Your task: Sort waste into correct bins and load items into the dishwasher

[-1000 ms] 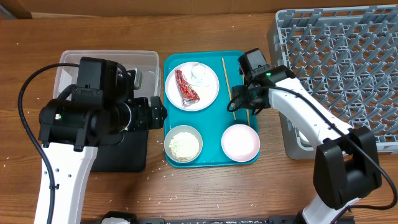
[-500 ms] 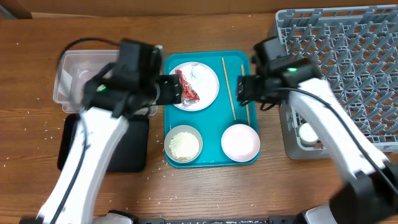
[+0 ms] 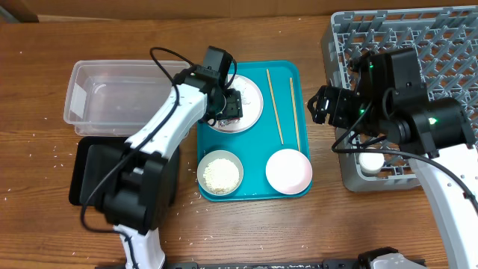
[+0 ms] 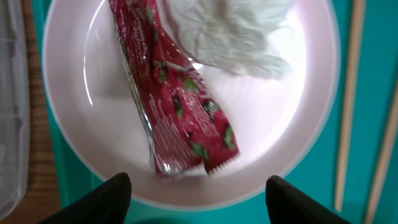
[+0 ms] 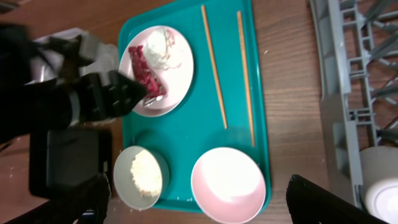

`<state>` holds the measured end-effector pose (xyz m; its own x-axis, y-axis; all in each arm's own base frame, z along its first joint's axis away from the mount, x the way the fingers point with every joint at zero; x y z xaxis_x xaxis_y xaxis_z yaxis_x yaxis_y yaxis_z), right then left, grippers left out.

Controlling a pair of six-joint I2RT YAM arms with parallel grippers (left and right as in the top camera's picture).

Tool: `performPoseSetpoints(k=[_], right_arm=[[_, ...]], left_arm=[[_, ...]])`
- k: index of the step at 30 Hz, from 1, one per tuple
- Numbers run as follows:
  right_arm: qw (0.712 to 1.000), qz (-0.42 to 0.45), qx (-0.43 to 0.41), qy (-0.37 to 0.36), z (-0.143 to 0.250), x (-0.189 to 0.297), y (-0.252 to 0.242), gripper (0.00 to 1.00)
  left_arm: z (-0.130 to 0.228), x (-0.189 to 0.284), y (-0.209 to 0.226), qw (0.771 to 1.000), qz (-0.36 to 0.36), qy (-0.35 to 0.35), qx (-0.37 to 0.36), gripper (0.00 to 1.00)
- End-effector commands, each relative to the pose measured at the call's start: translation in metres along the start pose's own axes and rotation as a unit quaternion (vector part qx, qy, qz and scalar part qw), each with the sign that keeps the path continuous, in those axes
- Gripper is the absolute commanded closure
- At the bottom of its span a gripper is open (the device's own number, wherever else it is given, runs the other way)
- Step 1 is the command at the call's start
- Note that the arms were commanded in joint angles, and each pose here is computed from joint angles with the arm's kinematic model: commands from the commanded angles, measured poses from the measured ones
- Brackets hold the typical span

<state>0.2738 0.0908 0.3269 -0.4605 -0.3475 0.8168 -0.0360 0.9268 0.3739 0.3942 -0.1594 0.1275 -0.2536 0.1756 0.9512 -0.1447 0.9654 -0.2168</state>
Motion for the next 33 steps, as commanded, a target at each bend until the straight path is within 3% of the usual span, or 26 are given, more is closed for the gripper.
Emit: performPoseSetpoints(k=[1, 6, 8, 9, 10, 14, 20, 24, 29, 30, 31, 32, 33], right_arm=[[1.000, -0.024, 0.003, -0.008, 0.002, 0.013, 0.007, 0.07], [1.000, -0.021, 0.001, 0.000, 0.005, 0.013, 0.006, 0.07], [1.000, -0.020, 0.000, 0.004, 0.006, 0.013, 0.006, 0.07], [1.000, -0.020, 0.000, 0.004, 0.006, 0.013, 0.006, 0.07], [1.000, -0.020, 0.000, 0.004, 0.006, 0.013, 0.006, 0.07], [1.000, -0.020, 0.000, 0.004, 0.006, 0.013, 0.006, 0.07], [1.000, -0.019, -0.001, 0.005, 0.007, 0.013, 0.006, 0.07], [1.000, -0.019, -0.001, 0.005, 0.007, 0.013, 0.006, 0.07], [1.000, -0.020, -0.001, 0.005, 0.006, 0.013, 0.006, 0.07], [1.000, -0.020, -0.001, 0.004, 0.006, 0.013, 0.006, 0.07], [1.000, -0.020, 0.000, 0.004, 0.006, 0.013, 0.006, 0.07], [1.000, -0.020, 0.000, 0.003, 0.006, 0.013, 0.006, 0.07], [1.000, -0.020, 0.000, 0.003, 0.006, 0.013, 0.006, 0.07]], left_arm=[[0.001, -0.028, 0.004, 1.000, -0.024, 0.006, 0.018, 0.34], [0.002, -0.057, 0.012, 0.998, -0.051, 0.010, 0.023, 0.48], [0.004, -0.062, 0.013, 0.998, -0.054, 0.015, 0.023, 0.60], [0.003, -0.061, 0.012, 0.998, -0.048, 0.018, 0.024, 0.83], [0.002, -0.058, 0.010, 0.999, -0.042, 0.018, 0.024, 0.96], [-0.014, -0.022, 0.001, 0.999, -0.021, 0.004, 0.030, 0.96], [-0.045, 0.082, 0.009, 0.996, -0.007, -0.067, 0.056, 0.96], [-0.051, 0.121, 0.052, 0.987, -0.061, -0.102, 0.104, 0.96], [-0.048, 0.115, 0.110, 0.974, -0.138, -0.070, 0.163, 0.96], [-0.049, 0.112, 0.115, 0.974, -0.138, -0.064, 0.170, 0.91], [-0.051, 0.108, 0.118, 0.975, -0.132, -0.058, 0.169, 0.63], [-0.053, 0.106, 0.117, 0.978, -0.121, -0.055, 0.160, 0.43], [-0.054, 0.106, 0.115, 0.981, -0.108, -0.055, 0.149, 0.35]])
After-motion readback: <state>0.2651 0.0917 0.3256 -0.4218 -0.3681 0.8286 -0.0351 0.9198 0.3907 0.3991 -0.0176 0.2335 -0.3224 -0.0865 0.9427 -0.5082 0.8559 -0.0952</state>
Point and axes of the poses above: each gripper's point midway between its finger pads, its own x axis back along the fingers, its own y axis along the line the jaws close on, z = x × y, the point moved 7 cm from there along x, back along the fingers, and after that the axes turned 4 degrees about x, right-handed, at the moved point
